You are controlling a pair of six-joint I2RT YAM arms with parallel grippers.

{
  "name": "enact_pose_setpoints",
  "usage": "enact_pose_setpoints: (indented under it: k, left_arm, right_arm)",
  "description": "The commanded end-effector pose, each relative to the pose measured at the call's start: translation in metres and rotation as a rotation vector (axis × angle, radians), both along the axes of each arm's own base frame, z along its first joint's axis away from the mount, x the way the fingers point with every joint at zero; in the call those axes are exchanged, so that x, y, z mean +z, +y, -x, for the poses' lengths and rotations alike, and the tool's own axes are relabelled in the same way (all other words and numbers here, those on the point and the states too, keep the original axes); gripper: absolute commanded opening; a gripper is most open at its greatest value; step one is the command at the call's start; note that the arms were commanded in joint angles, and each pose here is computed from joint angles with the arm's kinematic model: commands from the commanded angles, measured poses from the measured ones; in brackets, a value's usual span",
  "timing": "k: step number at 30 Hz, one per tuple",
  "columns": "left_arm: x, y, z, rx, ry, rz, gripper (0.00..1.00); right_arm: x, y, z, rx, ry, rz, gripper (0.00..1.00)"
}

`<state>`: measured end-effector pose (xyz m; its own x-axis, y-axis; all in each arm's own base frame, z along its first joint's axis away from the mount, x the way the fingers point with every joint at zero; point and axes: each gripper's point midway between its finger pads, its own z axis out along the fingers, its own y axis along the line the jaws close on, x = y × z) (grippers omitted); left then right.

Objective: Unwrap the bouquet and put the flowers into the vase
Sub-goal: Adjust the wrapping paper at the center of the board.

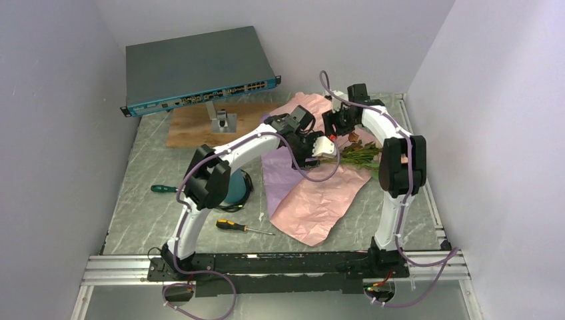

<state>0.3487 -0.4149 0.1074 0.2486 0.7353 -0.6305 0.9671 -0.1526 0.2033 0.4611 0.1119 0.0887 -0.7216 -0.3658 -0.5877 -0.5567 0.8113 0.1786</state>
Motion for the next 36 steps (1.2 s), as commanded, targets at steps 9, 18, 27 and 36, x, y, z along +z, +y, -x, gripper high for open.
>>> enact_pose_setpoints:
  k: [9, 18, 27, 36]
  left_arm:
    - [-0.015, -0.034, -0.039, -0.126, -0.165, 0.035, 0.77]
    - [-0.046, -0.036, -0.042, -0.172, -0.167, -0.001, 0.63]
    - [-0.065, -0.038, -0.034, -0.2, -0.117, -0.021, 0.45]
    - [-0.08, -0.037, 0.068, -0.325, 0.091, -0.043, 0.34]
  right_arm:
    - [-0.08, -0.034, 0.024, 0.013, 0.189, 0.179, 0.55]
    - [-0.094, -0.074, 0.046, 0.078, 0.236, 0.224, 0.54]
    - [-0.082, -0.074, 0.021, 0.146, 0.188, 0.208, 0.54]
    - [-0.086, -0.047, -0.002, 0.203, 0.164, 0.183, 0.54]
